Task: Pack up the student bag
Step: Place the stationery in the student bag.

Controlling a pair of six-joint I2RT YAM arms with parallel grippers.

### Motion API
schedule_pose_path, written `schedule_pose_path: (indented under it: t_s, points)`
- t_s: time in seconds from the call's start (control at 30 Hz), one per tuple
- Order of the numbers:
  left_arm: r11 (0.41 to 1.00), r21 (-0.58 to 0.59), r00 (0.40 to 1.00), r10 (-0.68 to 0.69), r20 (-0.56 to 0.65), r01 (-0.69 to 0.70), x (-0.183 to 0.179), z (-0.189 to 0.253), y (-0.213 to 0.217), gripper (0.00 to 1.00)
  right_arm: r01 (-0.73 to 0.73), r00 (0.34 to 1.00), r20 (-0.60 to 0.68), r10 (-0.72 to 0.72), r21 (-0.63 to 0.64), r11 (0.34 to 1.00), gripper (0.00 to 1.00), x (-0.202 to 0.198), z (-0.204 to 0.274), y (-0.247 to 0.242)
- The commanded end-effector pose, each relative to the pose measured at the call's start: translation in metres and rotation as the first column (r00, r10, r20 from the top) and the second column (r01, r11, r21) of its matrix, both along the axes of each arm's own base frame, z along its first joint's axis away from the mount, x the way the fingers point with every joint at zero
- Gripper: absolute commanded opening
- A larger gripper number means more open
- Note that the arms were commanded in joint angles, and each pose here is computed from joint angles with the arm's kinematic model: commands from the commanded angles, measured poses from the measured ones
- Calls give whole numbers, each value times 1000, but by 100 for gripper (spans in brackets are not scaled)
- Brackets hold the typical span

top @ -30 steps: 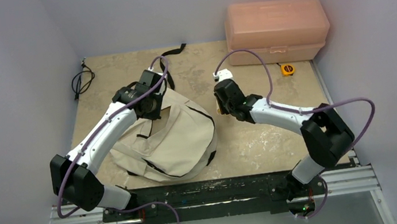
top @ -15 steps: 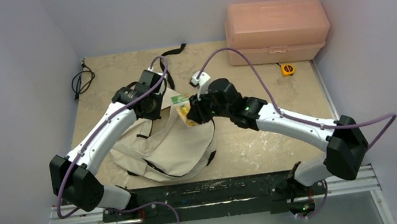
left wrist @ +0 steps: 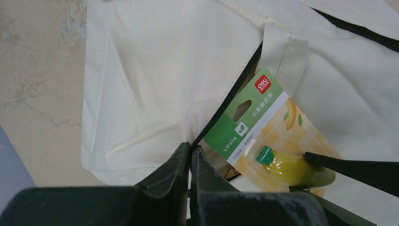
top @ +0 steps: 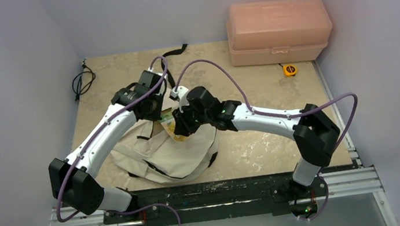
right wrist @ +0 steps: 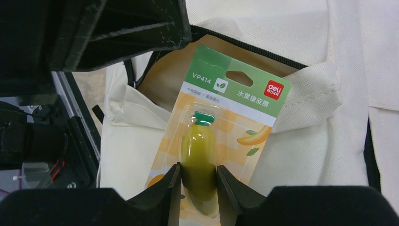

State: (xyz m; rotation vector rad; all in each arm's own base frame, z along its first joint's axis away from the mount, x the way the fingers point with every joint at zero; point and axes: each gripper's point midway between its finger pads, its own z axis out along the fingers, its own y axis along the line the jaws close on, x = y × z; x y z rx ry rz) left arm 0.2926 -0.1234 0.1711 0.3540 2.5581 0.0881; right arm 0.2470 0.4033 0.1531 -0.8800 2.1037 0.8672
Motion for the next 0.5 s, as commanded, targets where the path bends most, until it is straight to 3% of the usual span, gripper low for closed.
schedule_pose_path:
  t_s: [0.0, 0.23, 0.47]
  points:
    - [998, -58, 998, 4, 64, -1, 4, 16, -3, 0, -23, 1000, 1, 23, 27, 999, 0, -1, 13, 13]
    - [996, -92, 998, -14, 58, 20, 2, 17, -9, 0, 96, 995, -17, -95, 45, 994, 0, 21, 19, 25]
    - [996, -86, 999, -16, 46, 20, 2, 13, -9, 0, 282, 953, -140, -270, 75, 957, 3, 49, 14, 49]
